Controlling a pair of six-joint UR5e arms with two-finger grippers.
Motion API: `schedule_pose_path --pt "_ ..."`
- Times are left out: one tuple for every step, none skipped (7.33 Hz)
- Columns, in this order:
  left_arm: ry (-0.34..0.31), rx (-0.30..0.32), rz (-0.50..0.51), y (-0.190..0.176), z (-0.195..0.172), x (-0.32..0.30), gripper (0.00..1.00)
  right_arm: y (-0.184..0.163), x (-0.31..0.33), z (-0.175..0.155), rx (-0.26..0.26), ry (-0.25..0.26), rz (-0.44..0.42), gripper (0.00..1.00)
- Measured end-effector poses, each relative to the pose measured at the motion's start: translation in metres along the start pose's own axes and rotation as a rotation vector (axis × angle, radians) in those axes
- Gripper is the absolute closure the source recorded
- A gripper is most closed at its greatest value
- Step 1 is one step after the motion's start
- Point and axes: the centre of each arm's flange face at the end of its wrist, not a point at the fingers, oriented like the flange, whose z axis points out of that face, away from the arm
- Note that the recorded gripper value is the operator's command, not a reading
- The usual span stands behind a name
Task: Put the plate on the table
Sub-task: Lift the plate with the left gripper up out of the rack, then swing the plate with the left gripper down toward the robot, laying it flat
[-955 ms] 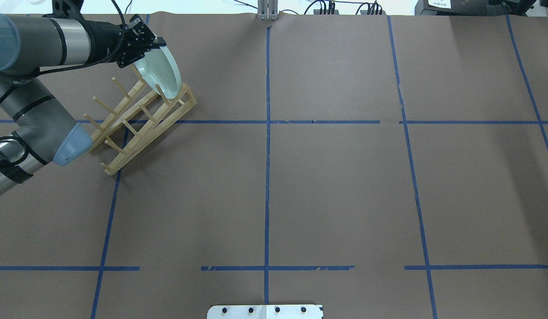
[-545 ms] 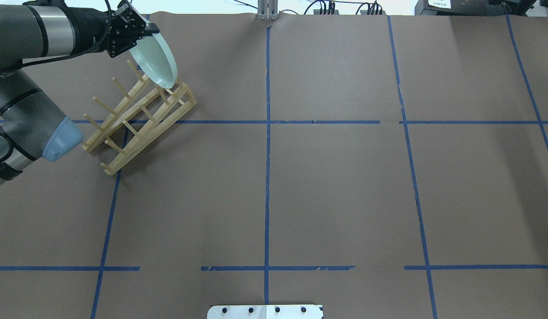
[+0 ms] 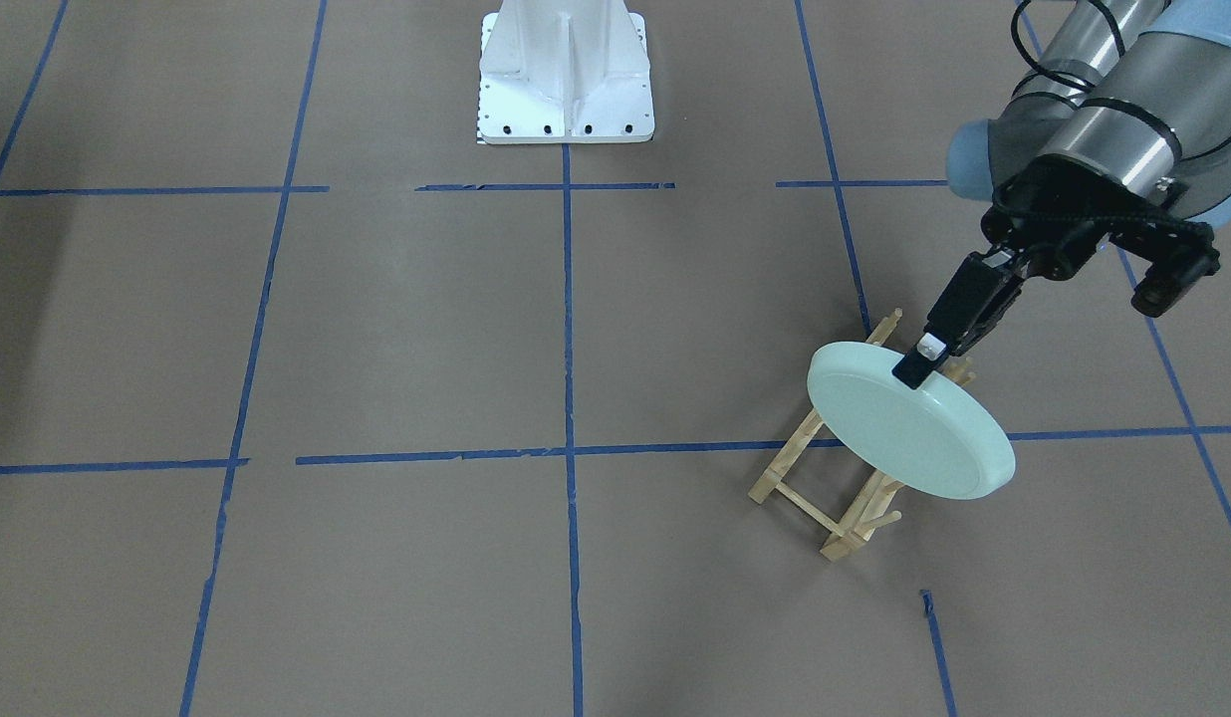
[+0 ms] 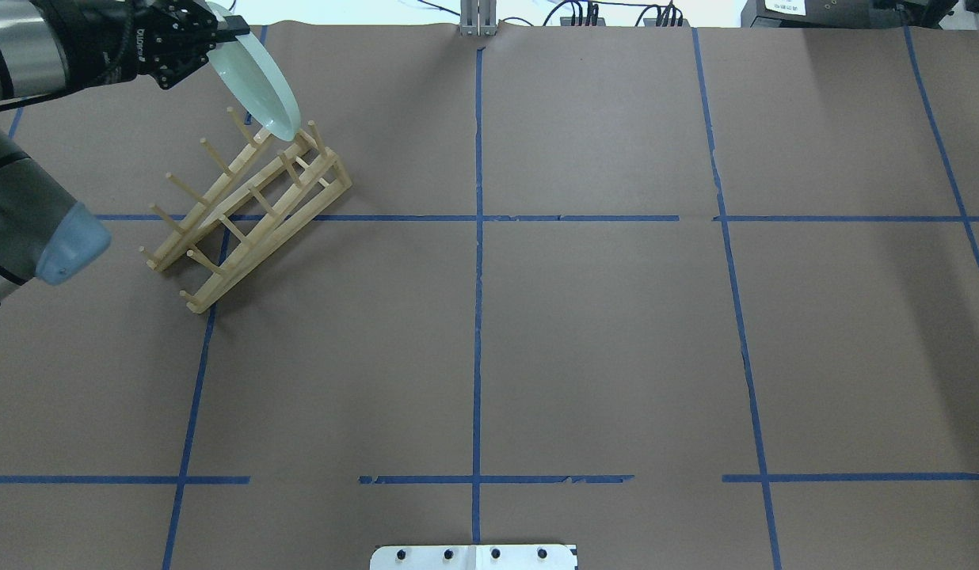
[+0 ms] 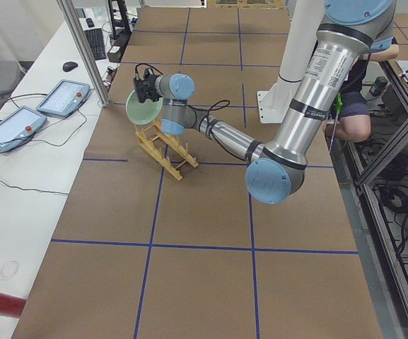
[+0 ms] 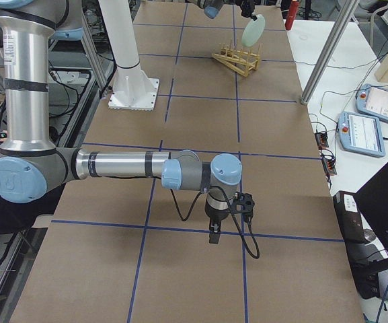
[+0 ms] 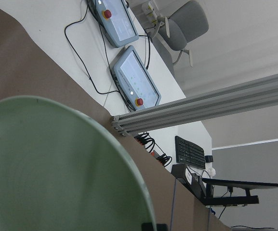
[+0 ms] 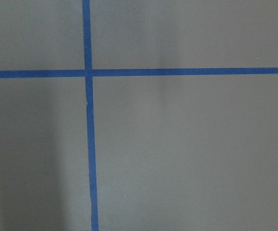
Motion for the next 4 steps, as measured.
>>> schedule_pose_path --pt "-0.018 -0.019 0.004 -0.010 -0.012 0.017 1.00 0.000 0.000 0.000 0.000 0.000 0.000 0.00" --pt "-0.057 -0.035 0.008 -0.013 -0.021 0.035 1.00 0.000 0.000 0.000 0.000 0.000 0.000 0.00" --pt "-0.106 -0.039 0.036 -0.008 -0.027 0.055 1.00 0.000 0.000 0.000 0.000 0.000 0.001 0.00" --pt "-0.171 -0.039 0.088 0.003 -0.028 0.073 1.00 0.000 0.000 0.000 0.000 0.000 0.001 0.00"
